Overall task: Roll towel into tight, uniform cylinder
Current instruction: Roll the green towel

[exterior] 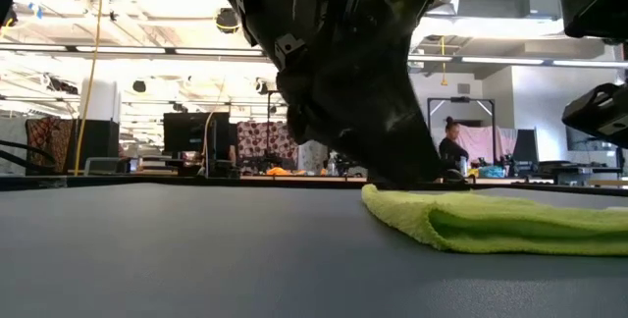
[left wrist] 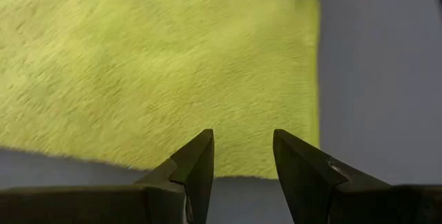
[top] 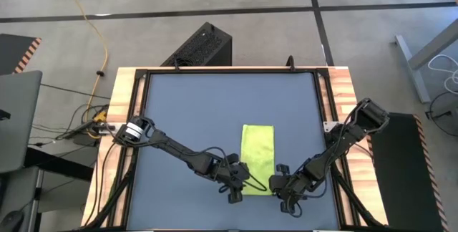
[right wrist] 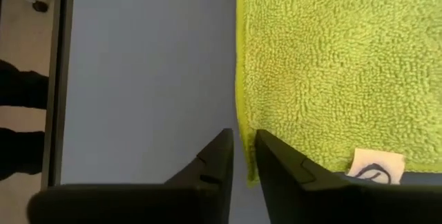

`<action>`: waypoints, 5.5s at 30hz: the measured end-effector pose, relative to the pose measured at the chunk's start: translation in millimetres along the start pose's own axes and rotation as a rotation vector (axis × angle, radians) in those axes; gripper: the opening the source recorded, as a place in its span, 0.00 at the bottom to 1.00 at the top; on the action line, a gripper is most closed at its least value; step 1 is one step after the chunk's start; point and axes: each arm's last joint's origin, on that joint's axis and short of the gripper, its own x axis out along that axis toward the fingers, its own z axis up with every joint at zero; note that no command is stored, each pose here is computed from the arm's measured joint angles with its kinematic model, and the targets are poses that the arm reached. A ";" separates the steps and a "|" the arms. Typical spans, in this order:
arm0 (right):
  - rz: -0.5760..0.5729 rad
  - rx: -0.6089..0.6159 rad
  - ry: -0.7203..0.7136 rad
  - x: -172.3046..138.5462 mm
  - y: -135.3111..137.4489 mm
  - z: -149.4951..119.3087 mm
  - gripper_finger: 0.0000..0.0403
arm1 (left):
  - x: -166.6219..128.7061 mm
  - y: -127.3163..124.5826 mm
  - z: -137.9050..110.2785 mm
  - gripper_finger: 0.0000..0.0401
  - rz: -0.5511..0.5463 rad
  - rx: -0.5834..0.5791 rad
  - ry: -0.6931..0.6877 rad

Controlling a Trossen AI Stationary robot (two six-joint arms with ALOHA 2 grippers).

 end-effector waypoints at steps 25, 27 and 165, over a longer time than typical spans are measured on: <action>-0.141 -0.145 -0.091 15.3 13.4 -25.3 0.34 | 22.0 -20.7 -32.2 0.35 -0.054 0.232 0.042; -0.151 -0.140 -0.093 18.3 14.0 -28.0 0.34 | 21.7 -21.1 -33.9 0.34 -0.051 0.234 0.056; 0.351 0.096 -0.093 28.8 -14.1 -32.3 0.04 | 23.8 -7.0 -29.1 0.32 -0.422 -0.173 0.313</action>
